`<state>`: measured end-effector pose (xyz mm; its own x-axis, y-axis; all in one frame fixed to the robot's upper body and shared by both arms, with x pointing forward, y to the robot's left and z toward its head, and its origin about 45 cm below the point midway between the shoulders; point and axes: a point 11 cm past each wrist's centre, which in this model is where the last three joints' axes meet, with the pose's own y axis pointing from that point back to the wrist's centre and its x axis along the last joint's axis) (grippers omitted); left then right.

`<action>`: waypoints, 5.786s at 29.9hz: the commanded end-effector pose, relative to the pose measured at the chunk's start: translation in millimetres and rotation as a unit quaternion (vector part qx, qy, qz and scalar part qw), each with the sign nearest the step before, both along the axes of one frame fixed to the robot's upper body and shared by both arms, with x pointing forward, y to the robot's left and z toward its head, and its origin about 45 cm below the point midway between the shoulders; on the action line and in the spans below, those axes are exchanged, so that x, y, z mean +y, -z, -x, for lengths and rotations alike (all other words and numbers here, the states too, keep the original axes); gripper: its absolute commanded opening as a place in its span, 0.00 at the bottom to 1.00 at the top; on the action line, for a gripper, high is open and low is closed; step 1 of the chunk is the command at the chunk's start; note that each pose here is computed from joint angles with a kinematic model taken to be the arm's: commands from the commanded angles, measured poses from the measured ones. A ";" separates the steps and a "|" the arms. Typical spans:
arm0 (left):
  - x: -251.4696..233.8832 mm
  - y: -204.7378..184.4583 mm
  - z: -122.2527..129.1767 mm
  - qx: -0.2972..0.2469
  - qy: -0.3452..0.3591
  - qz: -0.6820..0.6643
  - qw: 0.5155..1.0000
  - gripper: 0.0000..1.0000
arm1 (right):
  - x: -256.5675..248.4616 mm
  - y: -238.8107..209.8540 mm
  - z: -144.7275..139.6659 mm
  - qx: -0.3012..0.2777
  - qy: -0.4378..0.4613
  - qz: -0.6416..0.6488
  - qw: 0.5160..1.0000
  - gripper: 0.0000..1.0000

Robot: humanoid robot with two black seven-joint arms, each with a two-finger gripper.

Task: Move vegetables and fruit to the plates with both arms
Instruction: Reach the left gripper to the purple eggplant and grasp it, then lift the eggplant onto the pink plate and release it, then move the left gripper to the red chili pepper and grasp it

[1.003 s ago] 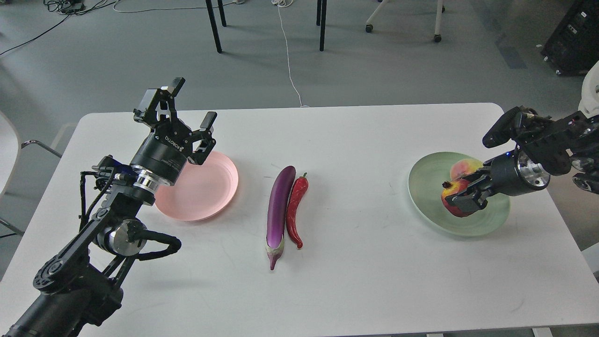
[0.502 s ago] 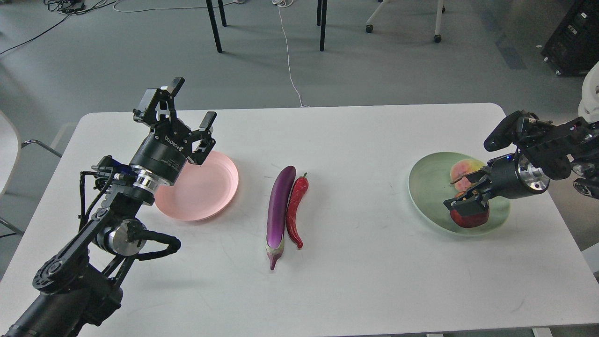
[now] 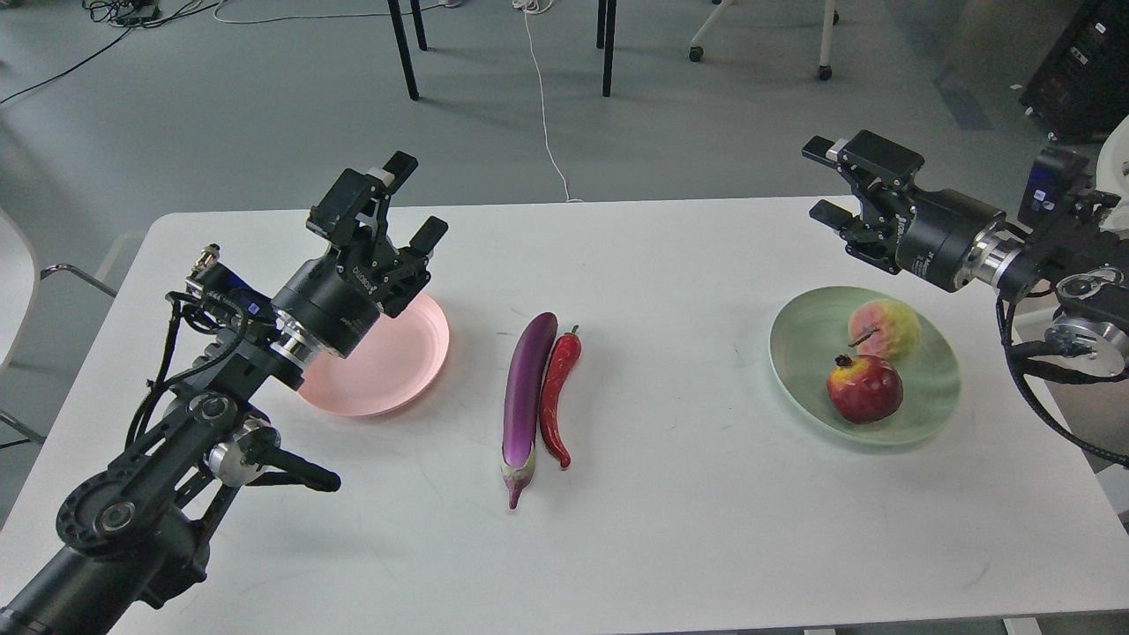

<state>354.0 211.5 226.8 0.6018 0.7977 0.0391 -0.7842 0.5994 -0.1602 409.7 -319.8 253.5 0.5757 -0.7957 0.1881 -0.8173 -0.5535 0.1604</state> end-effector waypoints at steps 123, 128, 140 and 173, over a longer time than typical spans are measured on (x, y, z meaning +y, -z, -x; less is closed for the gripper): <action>98.7 34.9 -79.9 -0.001 0.203 -0.742 0.639 0.70 | -40.8 43.2 36.1 0.084 0.079 -0.181 0.977 0.98; 85.9 26.5 -82.2 -0.019 0.210 -0.729 0.651 0.87 | -41.1 42.5 36.4 0.084 0.078 -0.181 0.977 0.98; -51.6 -14.3 -76.2 -0.120 0.239 -0.657 0.704 0.90 | -42.8 43.6 37.5 0.085 0.080 -0.179 0.977 0.98; -113.8 90.6 -16.6 -0.081 0.269 -0.650 0.706 0.93 | -48.0 47.3 43.6 0.091 0.083 -0.173 0.977 0.98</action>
